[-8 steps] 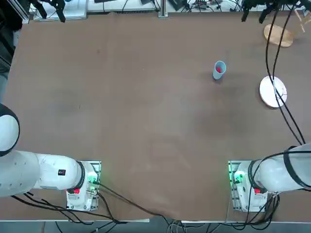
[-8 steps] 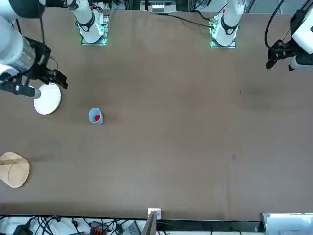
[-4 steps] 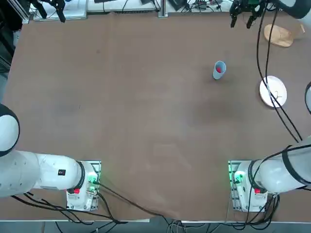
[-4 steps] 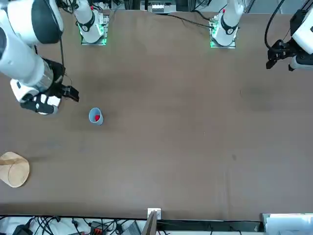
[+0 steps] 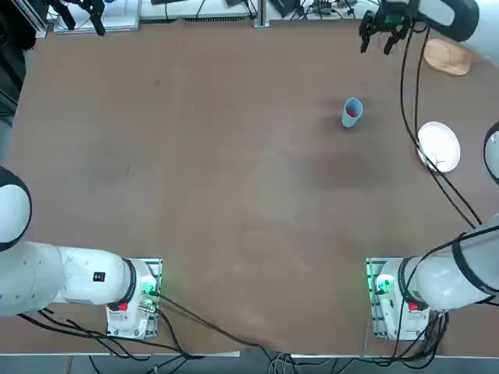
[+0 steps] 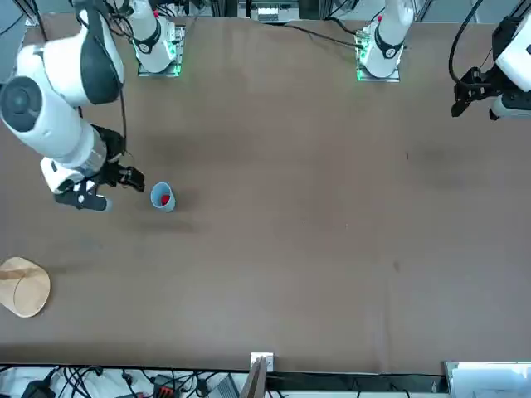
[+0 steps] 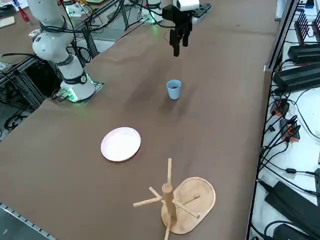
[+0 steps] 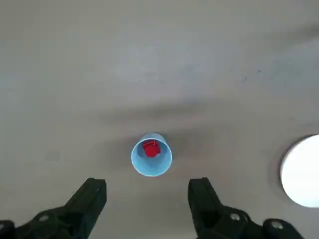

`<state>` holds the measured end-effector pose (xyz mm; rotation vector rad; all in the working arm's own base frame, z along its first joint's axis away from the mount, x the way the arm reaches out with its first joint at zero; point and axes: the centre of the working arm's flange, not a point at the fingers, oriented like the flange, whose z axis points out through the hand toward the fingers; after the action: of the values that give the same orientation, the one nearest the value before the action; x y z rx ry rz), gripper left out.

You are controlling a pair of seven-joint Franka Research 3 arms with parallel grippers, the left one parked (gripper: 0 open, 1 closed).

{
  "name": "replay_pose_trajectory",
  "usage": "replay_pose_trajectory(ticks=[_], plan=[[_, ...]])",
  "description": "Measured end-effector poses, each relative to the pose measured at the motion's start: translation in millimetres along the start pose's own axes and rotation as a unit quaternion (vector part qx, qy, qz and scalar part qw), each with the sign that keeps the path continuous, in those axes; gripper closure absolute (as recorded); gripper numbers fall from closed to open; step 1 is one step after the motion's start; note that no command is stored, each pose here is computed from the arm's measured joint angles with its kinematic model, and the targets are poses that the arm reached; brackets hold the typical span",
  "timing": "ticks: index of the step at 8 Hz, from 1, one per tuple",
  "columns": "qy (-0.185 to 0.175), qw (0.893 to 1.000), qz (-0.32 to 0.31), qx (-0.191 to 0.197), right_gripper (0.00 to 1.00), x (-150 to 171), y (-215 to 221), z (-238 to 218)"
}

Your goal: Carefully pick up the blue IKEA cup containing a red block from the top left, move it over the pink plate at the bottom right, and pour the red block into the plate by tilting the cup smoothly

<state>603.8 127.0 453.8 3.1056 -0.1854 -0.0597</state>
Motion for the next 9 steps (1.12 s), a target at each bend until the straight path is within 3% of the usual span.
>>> replay_pose_trajectory(ticks=[9], plan=[[0.008, 0.996, -0.088, 0.005, 0.00, -33.1, -31.6, 82.3]])
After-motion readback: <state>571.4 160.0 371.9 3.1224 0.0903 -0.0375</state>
